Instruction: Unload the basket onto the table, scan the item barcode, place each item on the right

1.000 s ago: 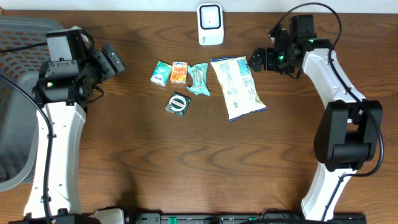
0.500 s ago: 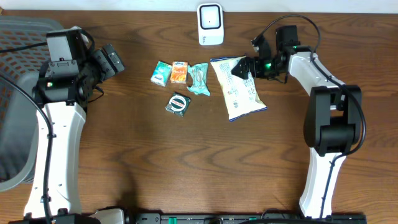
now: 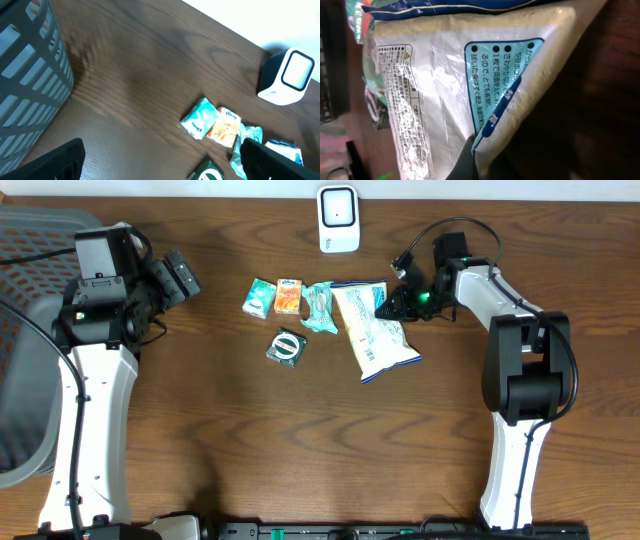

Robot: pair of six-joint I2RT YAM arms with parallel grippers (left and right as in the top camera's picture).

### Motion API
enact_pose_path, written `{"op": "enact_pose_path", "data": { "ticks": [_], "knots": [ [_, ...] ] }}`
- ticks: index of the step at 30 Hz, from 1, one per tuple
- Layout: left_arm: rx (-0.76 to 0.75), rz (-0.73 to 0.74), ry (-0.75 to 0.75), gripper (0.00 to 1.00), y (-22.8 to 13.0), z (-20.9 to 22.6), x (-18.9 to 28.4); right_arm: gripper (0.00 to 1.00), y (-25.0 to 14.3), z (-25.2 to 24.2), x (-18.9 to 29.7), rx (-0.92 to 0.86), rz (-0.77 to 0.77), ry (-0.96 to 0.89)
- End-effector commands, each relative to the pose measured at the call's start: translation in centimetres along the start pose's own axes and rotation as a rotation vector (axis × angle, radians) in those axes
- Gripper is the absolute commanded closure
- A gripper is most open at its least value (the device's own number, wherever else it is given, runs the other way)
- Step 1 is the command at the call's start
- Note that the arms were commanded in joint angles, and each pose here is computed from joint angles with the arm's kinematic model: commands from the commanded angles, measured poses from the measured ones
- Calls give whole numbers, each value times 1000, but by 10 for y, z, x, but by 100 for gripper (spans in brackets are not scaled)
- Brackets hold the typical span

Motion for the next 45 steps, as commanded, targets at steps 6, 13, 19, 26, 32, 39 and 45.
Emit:
{"op": "enact_pose_path", "data": {
  "ticks": [6, 13, 19, 26, 32, 39, 45],
  "knots": [
    [-1, -3, 14, 2, 1, 3, 0, 99, 28, 18, 65, 11, -143, 122],
    [-2, -3, 14, 2, 1, 3, 0, 99, 34, -3, 124, -42, -241, -21],
    [-2, -3, 14, 2, 1, 3, 0, 99, 27, -17, 124, -125, -226, -96],
    [-1, -3, 14, 2, 1, 3, 0, 52, 16, -31, 108, -133, -163, -279],
    [-1, -3, 14, 2, 1, 3, 0, 1, 14, -66, 122, -146, -173, -522],
    [-2, -3, 14, 3, 1, 3, 0, 1, 15, -86, 135, -184, -200, -522],
    [-2, -3, 14, 2, 1, 3, 0, 1, 7, -97, 108, -189, -142, -422]
  ]
}}
Point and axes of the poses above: each gripper's point midway between its finger pads, its own x axis back along the fingers, its own z axis along the line the jaws close on, y = z × x, the point moved 1 cm from there along x, back along the fingers, and after that the axes turned 5 degrees about -x, right-handed, at the moved point
